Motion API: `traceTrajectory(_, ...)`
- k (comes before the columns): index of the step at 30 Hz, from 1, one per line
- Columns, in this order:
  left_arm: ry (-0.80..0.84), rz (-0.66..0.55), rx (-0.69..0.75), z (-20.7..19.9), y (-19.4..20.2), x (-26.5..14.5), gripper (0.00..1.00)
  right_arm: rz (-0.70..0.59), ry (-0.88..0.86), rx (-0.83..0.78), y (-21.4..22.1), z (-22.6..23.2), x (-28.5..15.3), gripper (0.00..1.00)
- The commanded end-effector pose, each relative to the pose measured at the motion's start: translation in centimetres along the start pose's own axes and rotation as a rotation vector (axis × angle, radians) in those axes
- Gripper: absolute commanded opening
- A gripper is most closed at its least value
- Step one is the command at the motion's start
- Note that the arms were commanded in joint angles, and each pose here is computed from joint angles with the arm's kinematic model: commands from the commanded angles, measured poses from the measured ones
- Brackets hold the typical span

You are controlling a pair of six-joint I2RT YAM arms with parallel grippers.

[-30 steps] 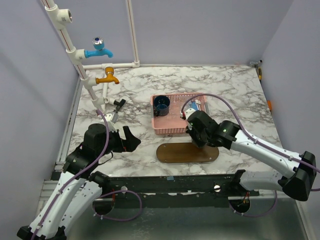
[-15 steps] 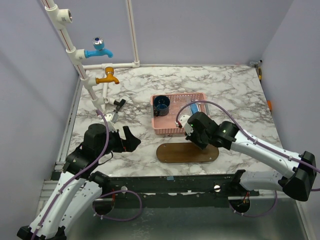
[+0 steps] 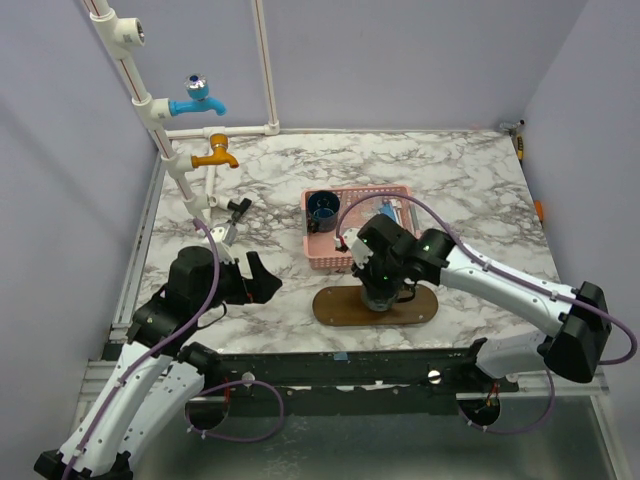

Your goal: Prepare toiletry sets of a toothbrush and toothpaste on the tray

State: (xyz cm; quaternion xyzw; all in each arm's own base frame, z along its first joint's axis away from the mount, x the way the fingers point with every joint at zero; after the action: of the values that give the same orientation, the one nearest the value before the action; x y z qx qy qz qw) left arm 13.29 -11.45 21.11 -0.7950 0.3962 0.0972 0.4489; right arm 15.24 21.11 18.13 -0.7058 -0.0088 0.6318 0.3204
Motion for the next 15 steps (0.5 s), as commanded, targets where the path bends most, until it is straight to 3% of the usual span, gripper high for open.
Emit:
traceTrajectory(1,0.017,0.010,0.014,-0.1,0.2,0.1,0.99,-0.075,0.036,0.129,-1.7,0.0,0.5,0.01)
traceTrajectory(7,0.054,0.041,0.010,-0.7,0.4,0.3,0.99,-0.136,0.180,0.245,-1.6,-1.2,-1.0,0.00)
traceTrajectory(15,0.165,0.231,-0.134,-1.8,2.7,2.2,0.98,-0.101,0.312,0.400,0.1,-1.9,-2.2,0.00)
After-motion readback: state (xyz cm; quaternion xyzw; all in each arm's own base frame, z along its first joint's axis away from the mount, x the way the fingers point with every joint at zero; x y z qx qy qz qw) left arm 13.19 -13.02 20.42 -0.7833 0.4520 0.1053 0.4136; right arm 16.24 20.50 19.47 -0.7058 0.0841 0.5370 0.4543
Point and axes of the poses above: each gripper's point midway between its finger pads, its own x axis out along the fingers, its own z axis along the line the jaws close on, y = z × x, the point moved 5 cm from there along -x, back along the fingers, and after that the axes turned 6 degrees about -x, right-handed, at the moved point
